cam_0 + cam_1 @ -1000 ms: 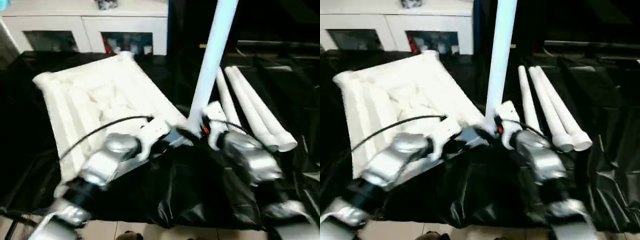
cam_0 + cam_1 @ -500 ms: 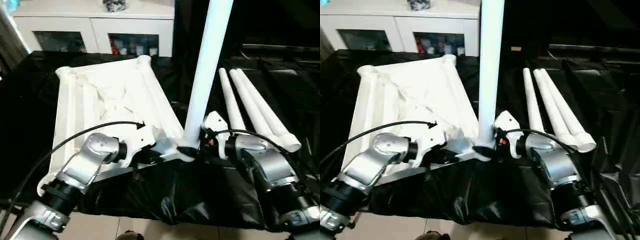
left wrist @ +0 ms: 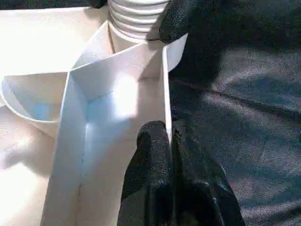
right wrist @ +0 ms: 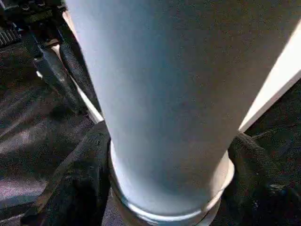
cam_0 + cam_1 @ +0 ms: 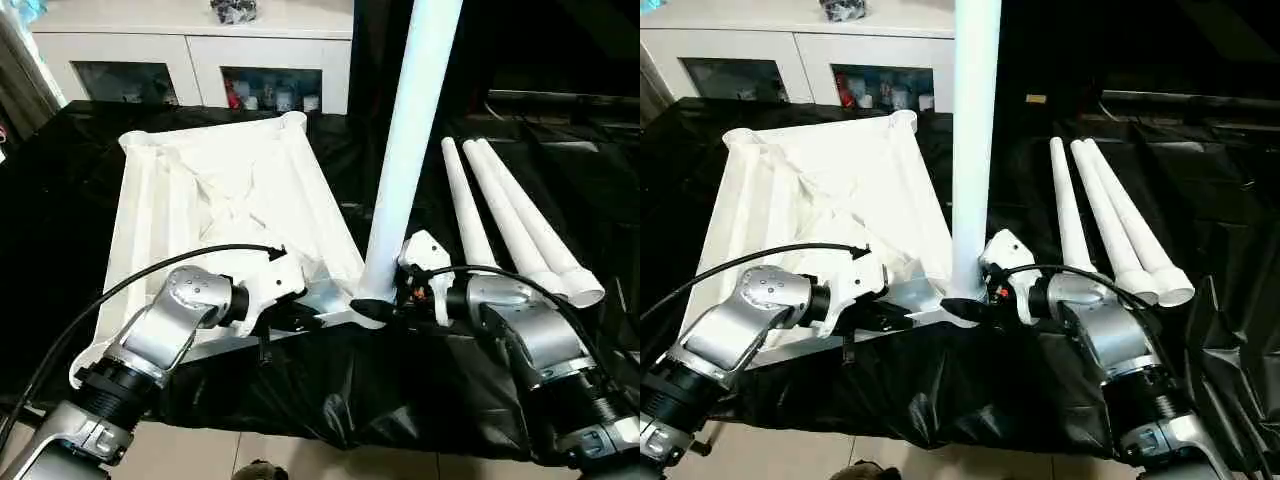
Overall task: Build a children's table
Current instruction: Rotate leg to tighten
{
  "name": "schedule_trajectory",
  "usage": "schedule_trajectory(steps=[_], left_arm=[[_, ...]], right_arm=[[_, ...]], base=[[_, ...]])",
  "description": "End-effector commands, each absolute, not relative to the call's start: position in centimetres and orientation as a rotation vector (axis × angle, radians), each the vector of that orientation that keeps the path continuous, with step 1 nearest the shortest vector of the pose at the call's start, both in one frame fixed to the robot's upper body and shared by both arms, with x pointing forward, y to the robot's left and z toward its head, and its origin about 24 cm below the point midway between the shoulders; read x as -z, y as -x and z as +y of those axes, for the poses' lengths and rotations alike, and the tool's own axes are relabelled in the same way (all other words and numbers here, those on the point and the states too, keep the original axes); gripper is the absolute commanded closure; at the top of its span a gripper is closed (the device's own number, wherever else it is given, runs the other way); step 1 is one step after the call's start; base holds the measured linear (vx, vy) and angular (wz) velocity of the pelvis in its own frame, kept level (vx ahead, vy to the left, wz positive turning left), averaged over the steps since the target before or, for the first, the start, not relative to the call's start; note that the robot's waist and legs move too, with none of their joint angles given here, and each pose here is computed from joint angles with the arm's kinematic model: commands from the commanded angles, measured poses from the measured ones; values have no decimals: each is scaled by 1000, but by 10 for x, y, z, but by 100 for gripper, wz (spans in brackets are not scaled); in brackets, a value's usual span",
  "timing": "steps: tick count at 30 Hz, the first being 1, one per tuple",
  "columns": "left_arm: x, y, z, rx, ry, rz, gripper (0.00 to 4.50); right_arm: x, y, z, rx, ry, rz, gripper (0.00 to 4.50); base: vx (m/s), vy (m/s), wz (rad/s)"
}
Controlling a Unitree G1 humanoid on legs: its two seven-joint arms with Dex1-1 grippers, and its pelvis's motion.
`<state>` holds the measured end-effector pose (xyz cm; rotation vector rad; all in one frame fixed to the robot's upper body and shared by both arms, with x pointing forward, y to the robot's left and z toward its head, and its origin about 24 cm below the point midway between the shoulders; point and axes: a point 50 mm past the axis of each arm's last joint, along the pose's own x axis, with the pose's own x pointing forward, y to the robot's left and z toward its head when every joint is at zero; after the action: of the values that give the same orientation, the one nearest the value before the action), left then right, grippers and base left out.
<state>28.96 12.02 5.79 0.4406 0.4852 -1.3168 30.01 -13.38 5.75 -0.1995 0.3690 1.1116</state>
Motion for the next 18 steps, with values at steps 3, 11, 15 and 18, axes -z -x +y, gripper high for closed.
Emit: schedule_trajectory(steps=[3,11,15,18], left_arm=[[-55,-289,90,1328,-395,460,450],[-51,-310,52,1026,-346,444,450],[-53,-308,42,1034,-350,415,450],[-53,-305,36,1057,-356,396,450]], right_arm=[[-48,-305,-120,-990,159,340,172],[-23,-331,-99,-498,-63,362,175],[-22,-333,-93,-453,-63,353,175],[-24,-334,-89,-456,-68,332,119]], base=[[0,0,0],[0,0,0],[0,0,0],[0,0,0]])
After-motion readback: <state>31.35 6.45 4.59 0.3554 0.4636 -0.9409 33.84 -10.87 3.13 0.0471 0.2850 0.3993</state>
